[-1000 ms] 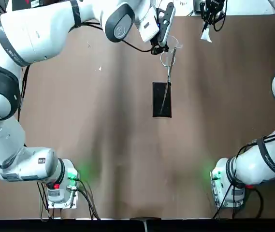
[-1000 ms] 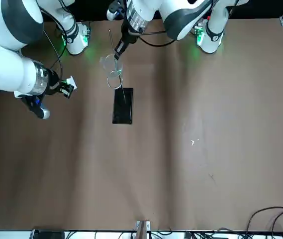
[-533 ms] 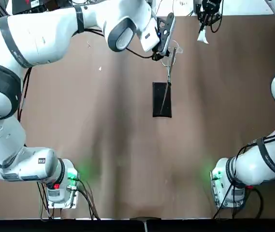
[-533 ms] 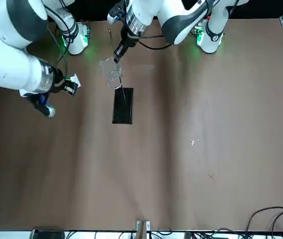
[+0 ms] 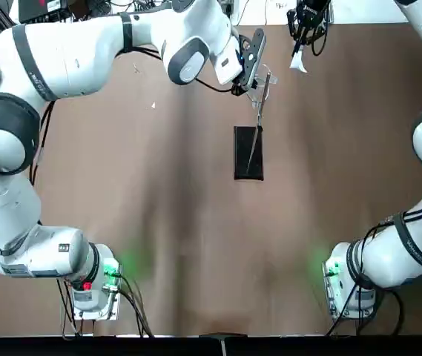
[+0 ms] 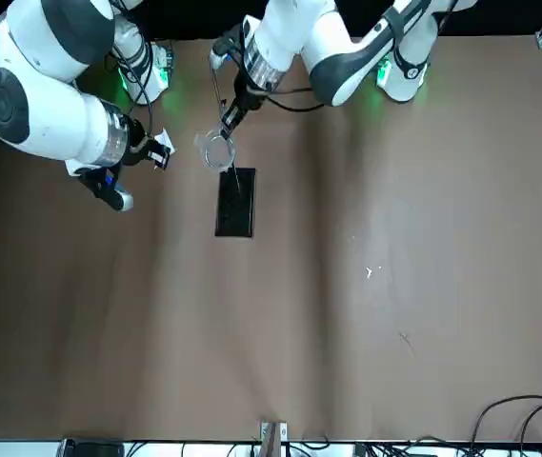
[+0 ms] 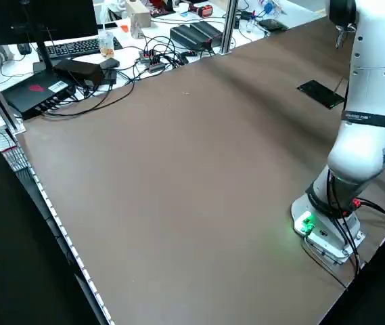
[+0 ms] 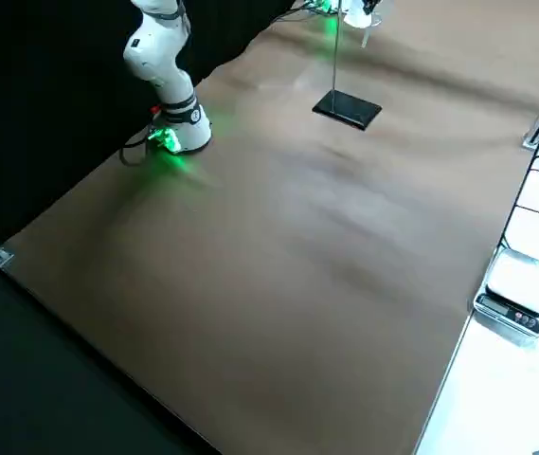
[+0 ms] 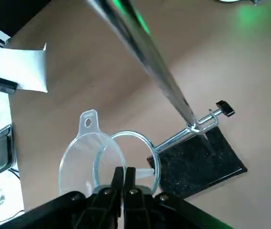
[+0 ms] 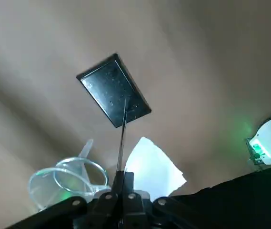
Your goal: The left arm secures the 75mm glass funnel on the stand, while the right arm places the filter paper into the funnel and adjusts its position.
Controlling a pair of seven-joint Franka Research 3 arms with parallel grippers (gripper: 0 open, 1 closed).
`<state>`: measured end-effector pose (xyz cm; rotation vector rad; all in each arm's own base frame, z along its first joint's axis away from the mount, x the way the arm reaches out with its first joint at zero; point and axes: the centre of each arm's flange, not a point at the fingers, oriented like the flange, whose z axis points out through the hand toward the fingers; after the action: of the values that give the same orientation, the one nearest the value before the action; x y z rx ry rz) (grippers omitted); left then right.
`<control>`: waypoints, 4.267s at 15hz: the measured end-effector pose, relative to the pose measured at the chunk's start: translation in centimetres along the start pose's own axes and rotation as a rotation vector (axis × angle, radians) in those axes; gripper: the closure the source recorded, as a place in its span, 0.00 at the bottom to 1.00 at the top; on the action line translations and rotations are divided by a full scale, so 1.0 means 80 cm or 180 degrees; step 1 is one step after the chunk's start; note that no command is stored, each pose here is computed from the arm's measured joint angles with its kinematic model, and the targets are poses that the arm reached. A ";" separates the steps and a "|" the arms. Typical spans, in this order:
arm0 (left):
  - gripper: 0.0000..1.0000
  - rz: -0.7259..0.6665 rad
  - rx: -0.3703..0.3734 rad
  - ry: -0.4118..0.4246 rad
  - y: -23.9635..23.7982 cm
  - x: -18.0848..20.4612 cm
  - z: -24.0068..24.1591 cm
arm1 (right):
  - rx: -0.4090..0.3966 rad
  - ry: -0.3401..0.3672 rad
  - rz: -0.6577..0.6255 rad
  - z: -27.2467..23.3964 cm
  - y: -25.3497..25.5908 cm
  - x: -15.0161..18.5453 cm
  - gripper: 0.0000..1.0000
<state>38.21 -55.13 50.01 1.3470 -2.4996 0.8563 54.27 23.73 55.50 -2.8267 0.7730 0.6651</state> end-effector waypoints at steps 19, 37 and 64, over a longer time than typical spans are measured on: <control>0.00 -0.0620 -0.0265 -0.0421 -0.028 -0.081 -0.005 | 0.0102 0.0175 0.0278 0.038 -0.075 -0.075 0.98; 0.00 -0.5005 -0.0075 -0.2502 -0.048 -0.355 -0.152 | -0.0173 0.0276 0.0295 0.100 -0.113 -0.082 0.68; 0.00 -0.6402 0.0702 -0.3167 -0.009 -0.562 -0.294 | -0.0233 0.0911 -0.1363 -0.132 0.198 0.140 0.41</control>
<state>62.03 -10.32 51.19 3.3476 -0.0176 -0.1802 58.78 2.51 59.63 -3.0439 0.1560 0.2307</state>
